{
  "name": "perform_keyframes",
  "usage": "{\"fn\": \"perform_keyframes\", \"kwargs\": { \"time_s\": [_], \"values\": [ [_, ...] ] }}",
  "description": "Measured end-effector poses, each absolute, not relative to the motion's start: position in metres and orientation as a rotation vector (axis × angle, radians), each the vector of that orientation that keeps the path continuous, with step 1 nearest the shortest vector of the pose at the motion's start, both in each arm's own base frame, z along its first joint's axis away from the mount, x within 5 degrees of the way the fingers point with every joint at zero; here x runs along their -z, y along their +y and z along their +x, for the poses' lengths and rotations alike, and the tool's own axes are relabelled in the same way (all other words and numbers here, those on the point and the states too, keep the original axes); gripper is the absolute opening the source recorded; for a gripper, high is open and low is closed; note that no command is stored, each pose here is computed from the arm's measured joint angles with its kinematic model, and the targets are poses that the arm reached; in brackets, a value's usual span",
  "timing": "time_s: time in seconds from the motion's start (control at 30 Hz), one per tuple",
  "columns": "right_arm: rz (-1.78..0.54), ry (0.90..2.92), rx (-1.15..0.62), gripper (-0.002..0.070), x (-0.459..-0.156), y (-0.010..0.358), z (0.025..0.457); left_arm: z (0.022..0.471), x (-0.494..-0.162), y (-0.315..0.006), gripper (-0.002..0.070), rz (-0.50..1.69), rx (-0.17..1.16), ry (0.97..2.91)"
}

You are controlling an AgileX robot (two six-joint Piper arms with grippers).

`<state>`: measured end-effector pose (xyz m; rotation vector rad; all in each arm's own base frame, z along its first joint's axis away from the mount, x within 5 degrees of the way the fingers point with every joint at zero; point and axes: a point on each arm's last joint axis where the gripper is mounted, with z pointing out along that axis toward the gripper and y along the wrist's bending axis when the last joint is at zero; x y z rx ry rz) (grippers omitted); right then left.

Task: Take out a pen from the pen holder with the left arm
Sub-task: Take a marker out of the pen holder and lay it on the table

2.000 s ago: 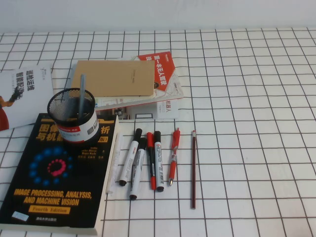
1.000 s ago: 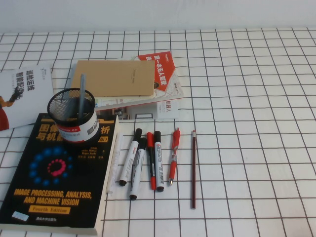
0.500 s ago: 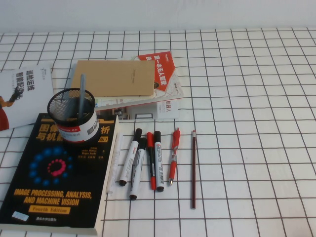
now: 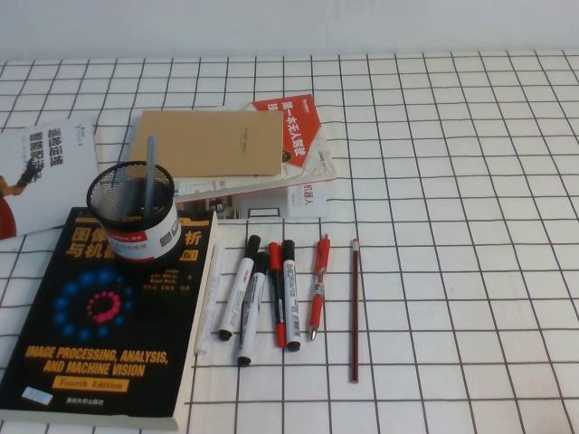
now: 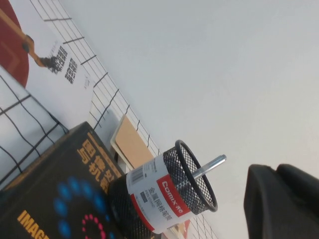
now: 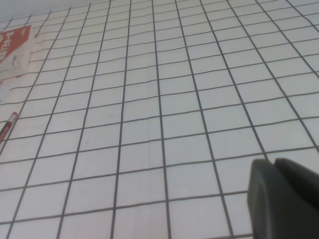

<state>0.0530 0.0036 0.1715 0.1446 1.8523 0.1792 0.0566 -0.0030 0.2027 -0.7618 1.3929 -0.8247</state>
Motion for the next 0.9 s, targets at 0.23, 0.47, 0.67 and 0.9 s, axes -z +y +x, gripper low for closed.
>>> {"fn": "perform_keyframes", "kwargs": {
  "time_s": [0.23,0.47,0.67,0.9],
  "values": [
    [0.145,1.852,-0.179,-0.0016,-0.172,0.004,0.053,0.057,-0.204,-0.001,0.0001,-0.77,0.815,1.371],
    [0.145,1.852,-0.179,-0.0016,-0.172,0.004,0.053,0.05,-0.234,-0.012,0.0001,-0.453,0.678,1.457],
    [0.145,1.852,-0.179,-0.0017,-0.172,0.004,0.053,0.04,-0.275,-0.019,0.0001,-0.145,0.476,1.453],
    [0.145,1.852,-0.179,-0.0016,-0.172,0.004,0.053,0.065,-0.287,-0.023,0.0001,0.014,0.373,1.626]
  ]
}}
